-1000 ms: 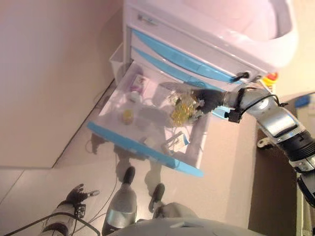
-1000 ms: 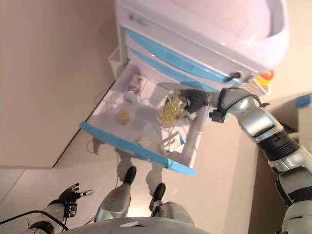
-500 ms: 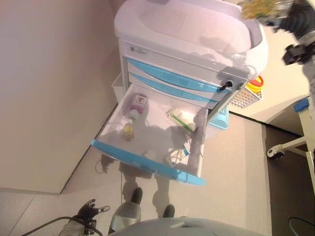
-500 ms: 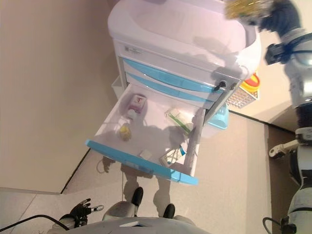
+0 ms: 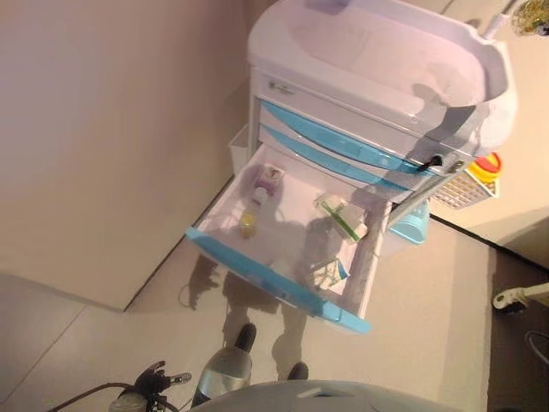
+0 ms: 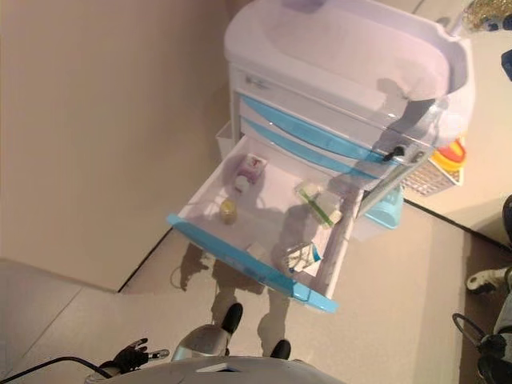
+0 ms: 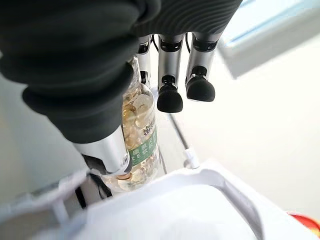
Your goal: Open the drawer and pick up the medicine
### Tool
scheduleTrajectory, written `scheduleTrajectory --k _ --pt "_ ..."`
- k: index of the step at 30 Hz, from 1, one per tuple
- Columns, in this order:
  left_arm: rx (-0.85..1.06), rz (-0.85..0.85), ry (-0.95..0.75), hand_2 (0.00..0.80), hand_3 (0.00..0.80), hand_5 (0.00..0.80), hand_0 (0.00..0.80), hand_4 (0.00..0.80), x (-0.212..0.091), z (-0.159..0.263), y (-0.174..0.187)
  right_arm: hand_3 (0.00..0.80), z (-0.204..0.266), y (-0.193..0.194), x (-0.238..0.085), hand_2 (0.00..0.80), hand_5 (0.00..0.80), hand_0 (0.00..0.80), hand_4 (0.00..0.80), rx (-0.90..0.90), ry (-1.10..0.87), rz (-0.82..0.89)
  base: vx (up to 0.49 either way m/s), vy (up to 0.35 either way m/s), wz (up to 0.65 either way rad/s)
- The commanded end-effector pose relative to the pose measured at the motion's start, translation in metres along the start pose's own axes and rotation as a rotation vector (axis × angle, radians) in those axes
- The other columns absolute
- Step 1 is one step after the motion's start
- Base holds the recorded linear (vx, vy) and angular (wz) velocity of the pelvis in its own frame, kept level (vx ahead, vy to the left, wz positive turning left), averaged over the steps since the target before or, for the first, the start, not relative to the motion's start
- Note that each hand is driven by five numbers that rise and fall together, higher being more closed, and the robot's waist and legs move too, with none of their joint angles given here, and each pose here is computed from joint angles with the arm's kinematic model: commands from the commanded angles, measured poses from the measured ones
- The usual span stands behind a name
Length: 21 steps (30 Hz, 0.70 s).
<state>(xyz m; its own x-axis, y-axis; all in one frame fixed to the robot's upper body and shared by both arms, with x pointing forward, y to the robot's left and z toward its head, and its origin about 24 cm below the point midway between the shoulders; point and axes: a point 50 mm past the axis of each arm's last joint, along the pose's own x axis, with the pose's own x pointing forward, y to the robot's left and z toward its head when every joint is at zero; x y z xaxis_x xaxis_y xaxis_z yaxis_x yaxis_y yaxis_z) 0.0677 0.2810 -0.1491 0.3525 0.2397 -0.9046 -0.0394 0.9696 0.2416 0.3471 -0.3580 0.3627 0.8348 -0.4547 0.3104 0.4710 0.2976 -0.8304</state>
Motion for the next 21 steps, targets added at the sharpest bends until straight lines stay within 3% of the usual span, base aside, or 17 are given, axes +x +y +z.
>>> scheduleTrajectory --k 1,9,21 --pt "0.053 0.042 0.000 0.000 0.000 0.000 0.000 0.000 -0.004 -0.001 0.023 0.800 0.031 -0.053 -0.002 0.800 0.800 0.800 0.800 -0.133 -0.067 -0.143 -0.050 0.002 0.18" --pt "0.026 0.030 -0.090 0.000 0.000 0.000 0.000 0.000 -0.002 0.021 0.020 0.800 0.030 -0.047 0.000 0.800 0.800 0.800 0.800 -0.281 0.000 -0.084 -0.043 -0.010 0.15" --pt "0.001 0.041 -0.117 0.000 0.000 0.000 0.000 0.000 -0.004 0.024 0.028 0.800 0.013 -0.022 0.002 0.800 0.800 0.800 0.800 -0.401 0.120 0.150 -0.017 -0.005 0.03"
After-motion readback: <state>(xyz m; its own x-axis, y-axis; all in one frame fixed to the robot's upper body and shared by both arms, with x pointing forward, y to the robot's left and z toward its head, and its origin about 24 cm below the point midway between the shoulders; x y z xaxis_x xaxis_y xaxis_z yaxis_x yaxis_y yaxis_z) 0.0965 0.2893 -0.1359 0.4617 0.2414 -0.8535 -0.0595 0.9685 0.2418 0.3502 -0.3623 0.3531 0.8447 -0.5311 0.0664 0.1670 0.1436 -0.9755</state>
